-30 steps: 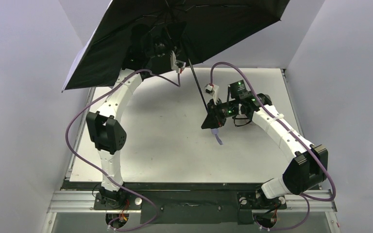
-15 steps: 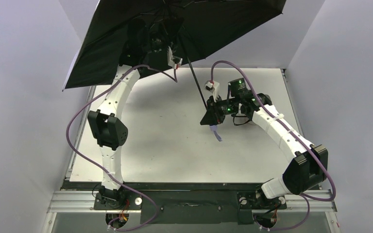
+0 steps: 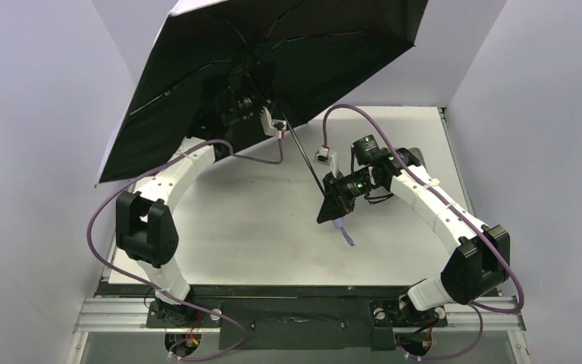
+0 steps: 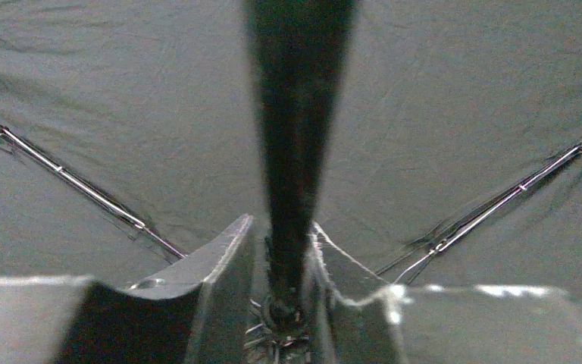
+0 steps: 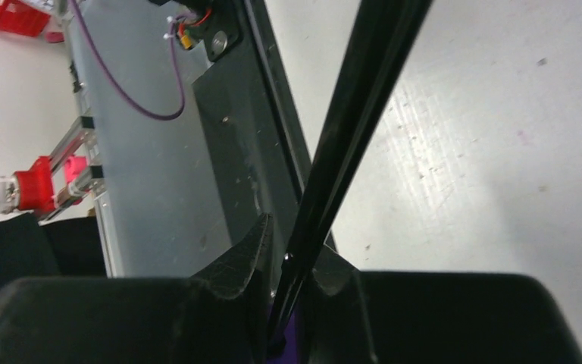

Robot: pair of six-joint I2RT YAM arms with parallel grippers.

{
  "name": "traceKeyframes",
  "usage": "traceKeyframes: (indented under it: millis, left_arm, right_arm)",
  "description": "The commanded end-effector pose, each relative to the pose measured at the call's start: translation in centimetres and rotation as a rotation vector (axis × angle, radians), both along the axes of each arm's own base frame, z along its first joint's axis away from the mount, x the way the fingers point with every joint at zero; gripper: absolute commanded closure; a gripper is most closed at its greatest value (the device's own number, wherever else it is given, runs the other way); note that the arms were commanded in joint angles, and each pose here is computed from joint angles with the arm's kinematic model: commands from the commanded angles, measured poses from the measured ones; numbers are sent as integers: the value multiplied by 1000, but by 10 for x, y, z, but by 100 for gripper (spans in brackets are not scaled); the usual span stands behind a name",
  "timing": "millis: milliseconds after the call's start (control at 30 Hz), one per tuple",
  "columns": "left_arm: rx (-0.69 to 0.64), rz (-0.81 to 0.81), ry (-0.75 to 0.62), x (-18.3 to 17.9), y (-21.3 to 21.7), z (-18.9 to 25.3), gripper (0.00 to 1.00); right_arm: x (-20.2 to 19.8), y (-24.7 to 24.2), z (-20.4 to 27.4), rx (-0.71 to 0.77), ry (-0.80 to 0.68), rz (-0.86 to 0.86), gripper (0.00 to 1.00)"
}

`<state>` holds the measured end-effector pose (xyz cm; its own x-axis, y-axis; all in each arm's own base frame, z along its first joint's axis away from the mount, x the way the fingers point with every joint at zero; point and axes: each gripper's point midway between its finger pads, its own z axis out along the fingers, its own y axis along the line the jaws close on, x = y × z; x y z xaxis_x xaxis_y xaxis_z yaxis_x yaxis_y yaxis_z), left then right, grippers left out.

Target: Open the umbrella

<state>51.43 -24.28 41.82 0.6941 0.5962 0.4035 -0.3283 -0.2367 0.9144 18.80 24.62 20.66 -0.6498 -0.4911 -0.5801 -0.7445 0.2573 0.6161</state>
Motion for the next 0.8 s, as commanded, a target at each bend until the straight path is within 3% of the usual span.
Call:
traceKeyframes:
  millis: [0, 100, 500, 700, 767]
  left_arm:
    - [-159, 305, -249, -16, 60, 82, 68]
    - [-145, 273, -225, -26, 45, 71, 54]
    - [-84, 96, -17, -92, 10, 27, 21]
    - [-145, 55, 134, -138, 23, 10, 14]
    - [-168, 53, 289, -154, 29, -12, 13]
  right_arm:
    - [-44, -3, 17, 73, 62, 142, 100]
    - [-35, 2, 23, 102, 22, 130, 100]
    - [5, 24, 54, 212, -120, -71, 100]
    - [18, 28, 59, 282, -209, -198, 100]
    - [25, 28, 54, 294, -221, -260, 100]
